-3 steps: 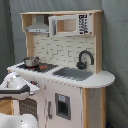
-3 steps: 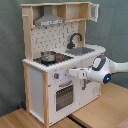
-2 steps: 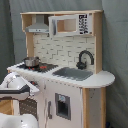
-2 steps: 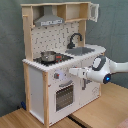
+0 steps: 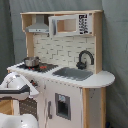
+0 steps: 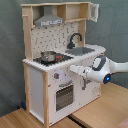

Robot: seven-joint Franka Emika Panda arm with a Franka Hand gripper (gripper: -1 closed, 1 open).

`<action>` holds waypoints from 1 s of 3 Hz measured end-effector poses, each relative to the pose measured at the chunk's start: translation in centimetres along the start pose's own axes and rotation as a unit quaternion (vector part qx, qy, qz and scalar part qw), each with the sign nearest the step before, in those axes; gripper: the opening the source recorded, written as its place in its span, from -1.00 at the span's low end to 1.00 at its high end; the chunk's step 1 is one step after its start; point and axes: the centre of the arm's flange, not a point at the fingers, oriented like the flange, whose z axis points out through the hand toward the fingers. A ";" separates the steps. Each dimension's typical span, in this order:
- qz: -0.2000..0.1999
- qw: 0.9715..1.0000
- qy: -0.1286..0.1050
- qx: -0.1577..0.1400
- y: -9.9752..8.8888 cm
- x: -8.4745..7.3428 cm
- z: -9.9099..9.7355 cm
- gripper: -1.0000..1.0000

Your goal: Play with the kitchen

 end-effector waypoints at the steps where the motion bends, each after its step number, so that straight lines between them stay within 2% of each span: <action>1: 0.051 0.999 0.000 0.000 0.0 0.0 0.0 -1.00; 2: 0.104 0.995 0.000 0.000 0.0 0.0 0.0 -1.00; 3: 0.154 0.988 0.000 0.000 0.0 0.0 0.0 -1.00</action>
